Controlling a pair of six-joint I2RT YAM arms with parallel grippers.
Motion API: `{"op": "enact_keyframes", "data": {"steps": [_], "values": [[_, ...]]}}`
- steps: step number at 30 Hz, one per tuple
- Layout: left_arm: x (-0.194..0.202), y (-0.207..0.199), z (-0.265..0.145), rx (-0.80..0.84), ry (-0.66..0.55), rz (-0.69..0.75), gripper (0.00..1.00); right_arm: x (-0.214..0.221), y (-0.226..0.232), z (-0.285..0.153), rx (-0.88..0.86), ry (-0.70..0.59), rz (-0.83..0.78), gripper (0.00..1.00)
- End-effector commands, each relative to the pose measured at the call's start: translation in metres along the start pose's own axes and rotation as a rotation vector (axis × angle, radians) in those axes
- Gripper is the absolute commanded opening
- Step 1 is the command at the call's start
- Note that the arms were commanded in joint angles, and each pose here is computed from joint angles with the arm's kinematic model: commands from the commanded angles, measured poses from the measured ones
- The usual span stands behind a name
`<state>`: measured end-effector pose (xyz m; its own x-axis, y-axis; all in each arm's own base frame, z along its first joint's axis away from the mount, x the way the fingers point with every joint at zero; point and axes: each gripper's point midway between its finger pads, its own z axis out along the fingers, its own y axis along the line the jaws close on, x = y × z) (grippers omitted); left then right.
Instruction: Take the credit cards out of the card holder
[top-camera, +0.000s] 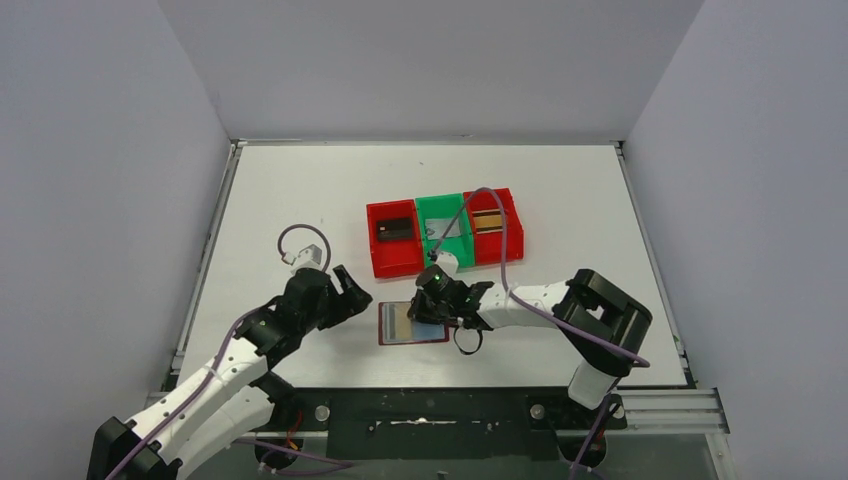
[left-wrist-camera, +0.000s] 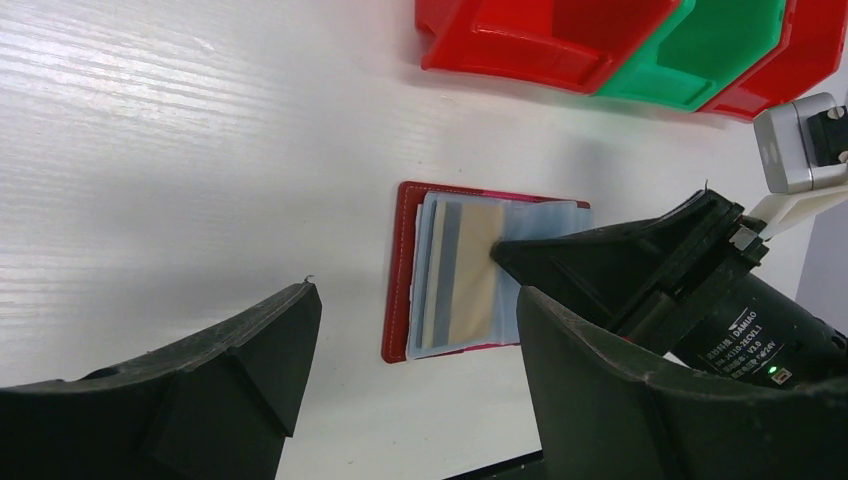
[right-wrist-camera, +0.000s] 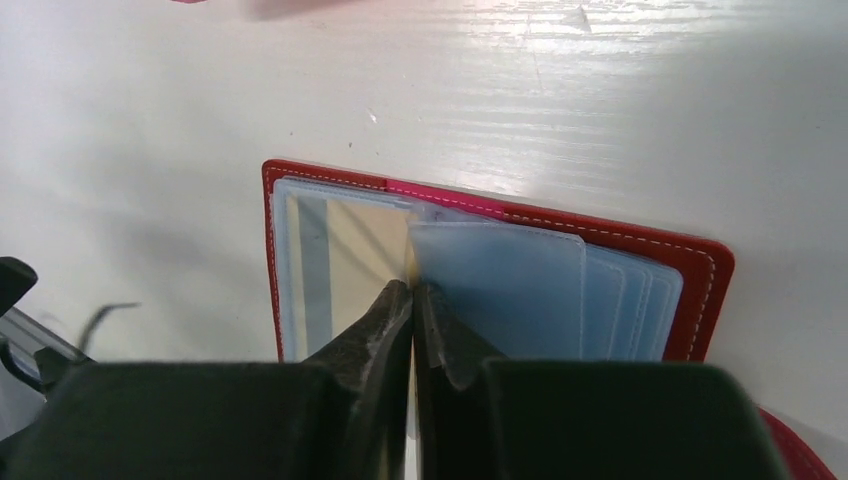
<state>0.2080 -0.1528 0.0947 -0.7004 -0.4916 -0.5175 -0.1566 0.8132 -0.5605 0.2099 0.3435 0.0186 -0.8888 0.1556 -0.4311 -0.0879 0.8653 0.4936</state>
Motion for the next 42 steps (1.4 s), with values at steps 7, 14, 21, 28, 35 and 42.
{"op": "enact_keyframes", "data": {"steps": [7, 14, 21, 28, 35, 42], "values": [[-0.051, -0.005, -0.032, 0.010, -0.232, -0.068, 0.72, -0.016, 0.031, -0.017, 0.258, -0.099, -0.252, 0.55], [-0.065, 0.005, -0.057, -0.004, -0.326, -0.120, 0.72, -0.008, 0.033, -0.012, 0.317, -0.106, -0.276, 0.62], [-0.067, 0.007, -0.059, -0.013, -0.336, -0.126, 0.72, 0.000, 0.028, -0.008, 0.347, -0.082, -0.298, 0.62], [-0.065, 0.005, -0.056, -0.010, -0.320, -0.120, 0.72, 0.017, 0.007, 0.007, 0.427, -0.012, -0.324, 0.55], [-0.062, 0.003, -0.053, -0.002, -0.300, -0.112, 0.72, 0.019, 0.001, 0.008, 0.419, -0.003, -0.308, 0.23], [-0.052, -0.005, -0.041, 0.023, -0.243, -0.083, 0.72, 0.015, -0.001, 0.011, 0.321, 0.019, -0.233, 0.00]]}}
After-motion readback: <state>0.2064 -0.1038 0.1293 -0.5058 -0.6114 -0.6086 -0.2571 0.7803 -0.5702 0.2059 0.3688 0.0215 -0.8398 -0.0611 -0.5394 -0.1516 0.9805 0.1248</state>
